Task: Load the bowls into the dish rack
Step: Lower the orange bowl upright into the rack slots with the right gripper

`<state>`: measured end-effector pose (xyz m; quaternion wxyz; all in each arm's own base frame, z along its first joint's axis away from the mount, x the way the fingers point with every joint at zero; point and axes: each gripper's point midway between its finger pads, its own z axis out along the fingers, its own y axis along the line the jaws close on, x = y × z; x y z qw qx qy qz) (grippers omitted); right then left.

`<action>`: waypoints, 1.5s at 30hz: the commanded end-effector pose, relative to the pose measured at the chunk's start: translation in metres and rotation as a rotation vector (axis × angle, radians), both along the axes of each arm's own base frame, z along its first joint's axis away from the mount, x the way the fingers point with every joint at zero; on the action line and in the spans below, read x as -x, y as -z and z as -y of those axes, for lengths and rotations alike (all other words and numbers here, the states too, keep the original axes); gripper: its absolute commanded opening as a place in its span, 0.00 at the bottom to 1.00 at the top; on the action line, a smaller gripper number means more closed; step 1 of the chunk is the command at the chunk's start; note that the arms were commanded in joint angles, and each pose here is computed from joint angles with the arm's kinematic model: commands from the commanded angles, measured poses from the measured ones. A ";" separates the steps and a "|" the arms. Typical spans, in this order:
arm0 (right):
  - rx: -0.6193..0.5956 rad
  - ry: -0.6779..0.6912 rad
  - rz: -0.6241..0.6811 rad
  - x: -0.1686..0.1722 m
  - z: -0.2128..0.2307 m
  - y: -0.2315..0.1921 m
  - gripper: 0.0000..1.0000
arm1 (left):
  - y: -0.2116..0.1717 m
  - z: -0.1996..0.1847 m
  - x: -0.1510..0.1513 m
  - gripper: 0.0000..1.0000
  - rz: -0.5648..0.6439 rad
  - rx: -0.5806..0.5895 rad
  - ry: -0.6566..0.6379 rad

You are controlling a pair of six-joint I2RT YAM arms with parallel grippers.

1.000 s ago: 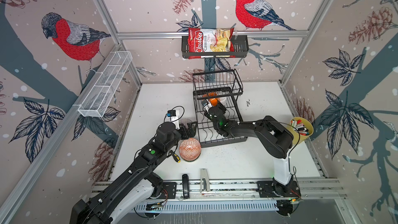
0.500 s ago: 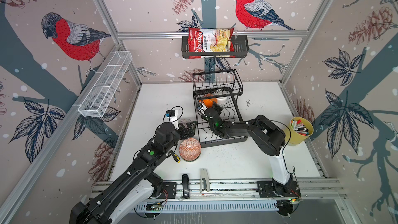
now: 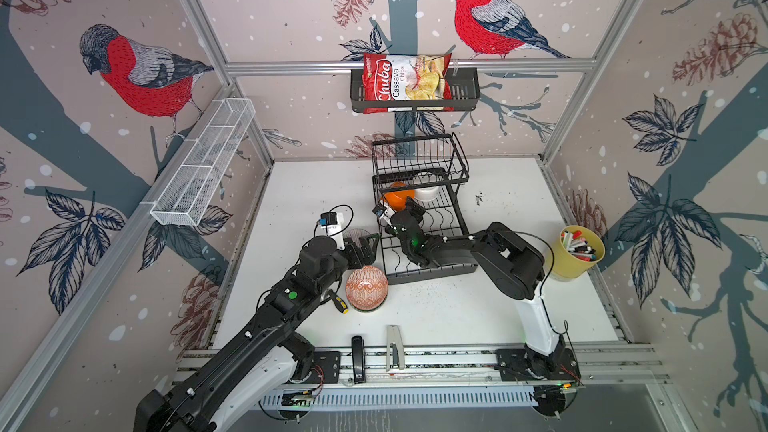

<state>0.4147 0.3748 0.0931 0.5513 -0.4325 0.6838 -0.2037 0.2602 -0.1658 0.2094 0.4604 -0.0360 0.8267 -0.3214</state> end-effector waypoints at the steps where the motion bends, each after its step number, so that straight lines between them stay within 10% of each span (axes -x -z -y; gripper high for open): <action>1: -0.020 0.012 0.020 -0.002 -0.002 -0.004 0.91 | -0.003 -0.002 -0.001 0.97 0.013 -0.013 -0.005; 45: -0.199 0.128 -0.012 -0.035 0.011 -0.014 0.97 | -0.004 -0.007 0.002 0.97 0.013 -0.013 -0.019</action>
